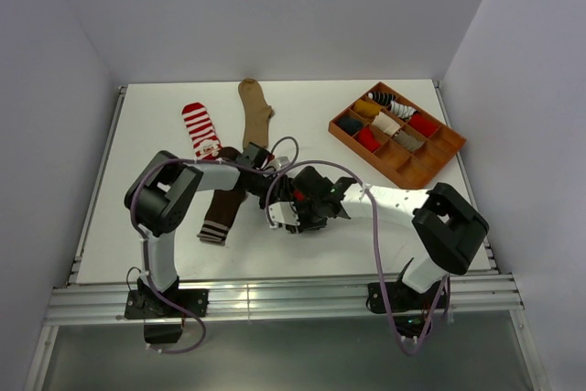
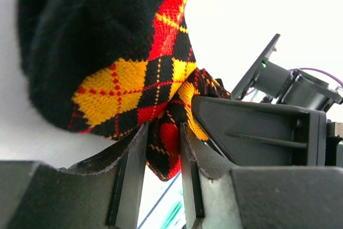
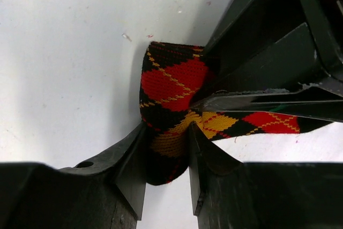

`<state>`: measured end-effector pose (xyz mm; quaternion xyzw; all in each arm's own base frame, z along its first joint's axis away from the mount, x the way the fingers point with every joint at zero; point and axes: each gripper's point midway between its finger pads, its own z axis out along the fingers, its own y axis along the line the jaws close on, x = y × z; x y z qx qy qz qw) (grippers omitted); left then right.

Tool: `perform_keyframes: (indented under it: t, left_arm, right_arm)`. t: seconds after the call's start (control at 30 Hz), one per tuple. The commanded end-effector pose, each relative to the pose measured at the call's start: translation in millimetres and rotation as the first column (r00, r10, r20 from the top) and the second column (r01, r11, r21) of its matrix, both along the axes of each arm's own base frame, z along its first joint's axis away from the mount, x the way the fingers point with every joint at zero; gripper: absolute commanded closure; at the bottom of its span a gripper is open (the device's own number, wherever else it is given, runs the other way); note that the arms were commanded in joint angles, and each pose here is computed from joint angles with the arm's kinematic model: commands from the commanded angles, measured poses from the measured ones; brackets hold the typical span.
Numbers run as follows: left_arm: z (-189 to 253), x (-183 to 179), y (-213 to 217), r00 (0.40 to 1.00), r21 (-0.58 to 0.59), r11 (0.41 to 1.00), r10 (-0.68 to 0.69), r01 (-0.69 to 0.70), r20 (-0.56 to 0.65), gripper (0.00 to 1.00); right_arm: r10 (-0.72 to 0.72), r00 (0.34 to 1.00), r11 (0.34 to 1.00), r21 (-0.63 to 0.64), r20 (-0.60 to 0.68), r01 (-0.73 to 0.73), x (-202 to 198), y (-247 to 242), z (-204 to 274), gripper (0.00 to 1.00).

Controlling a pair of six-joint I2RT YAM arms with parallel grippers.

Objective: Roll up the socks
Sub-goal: Roll the sock at the center of the board.

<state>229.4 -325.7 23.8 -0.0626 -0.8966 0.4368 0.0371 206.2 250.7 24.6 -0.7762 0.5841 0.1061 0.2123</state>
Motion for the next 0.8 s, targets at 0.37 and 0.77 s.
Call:
perform_keyframes:
  t: [0.37,0.77]
  left_arm:
    - [-7.4,69.4,33.5,0.968,0.136,0.977,0.131,-0.162,0.212,0.62]
    - [-22.7,97.7,22.1,0.965,0.156,0.972,0.140,-0.177,0.221,0.65]
  right_arm:
    - [-0.059,0.983,0.986,-0.162,-0.175,0.031,-29.5,-31.8,-31.6,0.64]
    - [-0.060,0.929,0.982,-0.188,-0.366,-0.010,-55.7,-33.8,-19.7,0.64]
